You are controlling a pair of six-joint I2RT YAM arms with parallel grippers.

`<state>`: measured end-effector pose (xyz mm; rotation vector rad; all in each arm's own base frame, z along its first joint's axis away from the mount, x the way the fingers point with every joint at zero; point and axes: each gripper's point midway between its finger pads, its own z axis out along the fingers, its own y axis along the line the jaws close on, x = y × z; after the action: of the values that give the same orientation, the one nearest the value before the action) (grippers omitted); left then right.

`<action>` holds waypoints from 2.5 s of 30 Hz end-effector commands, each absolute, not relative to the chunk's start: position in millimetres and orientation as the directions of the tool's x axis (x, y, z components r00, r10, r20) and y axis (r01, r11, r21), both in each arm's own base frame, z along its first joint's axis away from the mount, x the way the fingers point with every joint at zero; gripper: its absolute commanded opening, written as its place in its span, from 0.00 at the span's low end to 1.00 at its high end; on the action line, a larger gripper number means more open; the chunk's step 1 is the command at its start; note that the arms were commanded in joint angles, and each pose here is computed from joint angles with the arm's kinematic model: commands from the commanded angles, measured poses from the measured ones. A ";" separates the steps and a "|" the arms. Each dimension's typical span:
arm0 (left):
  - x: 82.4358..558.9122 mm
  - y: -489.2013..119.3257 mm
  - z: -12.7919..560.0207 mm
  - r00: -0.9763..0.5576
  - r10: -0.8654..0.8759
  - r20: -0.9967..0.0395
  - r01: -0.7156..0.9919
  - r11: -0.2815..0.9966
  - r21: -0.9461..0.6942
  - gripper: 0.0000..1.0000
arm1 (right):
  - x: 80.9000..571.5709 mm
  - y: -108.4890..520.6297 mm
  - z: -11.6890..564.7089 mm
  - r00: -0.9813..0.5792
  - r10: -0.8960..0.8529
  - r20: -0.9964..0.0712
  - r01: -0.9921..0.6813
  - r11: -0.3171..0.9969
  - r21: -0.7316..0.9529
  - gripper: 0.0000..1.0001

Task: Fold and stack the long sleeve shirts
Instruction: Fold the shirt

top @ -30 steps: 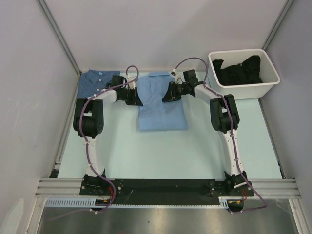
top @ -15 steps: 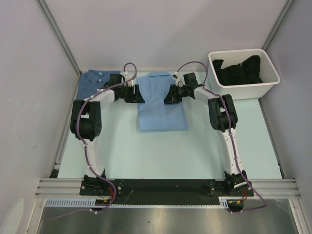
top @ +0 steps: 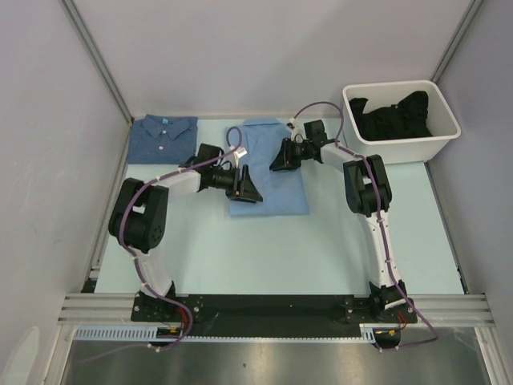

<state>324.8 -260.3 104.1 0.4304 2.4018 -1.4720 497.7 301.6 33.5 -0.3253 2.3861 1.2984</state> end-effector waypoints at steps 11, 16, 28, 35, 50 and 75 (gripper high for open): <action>342.4 -258.6 54.9 -0.946 0.086 -0.313 0.314 0.487 -0.815 0.57 | 430.7 262.5 153.2 -0.834 -0.095 -0.544 -0.525 0.441 0.728 0.52; 325.0 -257.0 83.0 -0.932 0.103 -0.347 0.356 0.443 -0.823 0.60 | 380.1 270.5 169.8 -0.834 -0.171 -0.525 -0.549 0.358 0.755 0.55; 309.2 -248.4 68.4 -0.971 -0.020 -0.238 0.201 0.470 -0.860 0.60 | 343.0 280.4 93.6 -0.933 -0.226 -0.281 -0.345 0.329 0.879 0.39; 296.2 -219.2 4.6 -0.993 -0.057 -0.105 0.051 0.595 -0.802 0.60 | 347.2 245.5 25.2 -0.969 -0.191 -0.157 -0.228 0.446 0.865 0.37; 279.9 -266.5 124.7 -0.877 0.150 -0.456 0.479 0.341 -0.809 0.55 | 343.4 256.6 141.5 -0.880 -0.226 -0.418 -0.473 0.327 0.818 0.41; 332.6 -286.5 84.0 -0.920 0.050 -0.390 0.375 0.406 -0.833 0.56 | 319.2 239.3 31.8 -0.970 -0.223 -0.096 -0.193 0.474 0.859 0.39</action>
<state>339.6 -304.8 44.8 0.2370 2.4646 -1.5802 323.8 253.6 29.3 -0.3619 2.6847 1.6515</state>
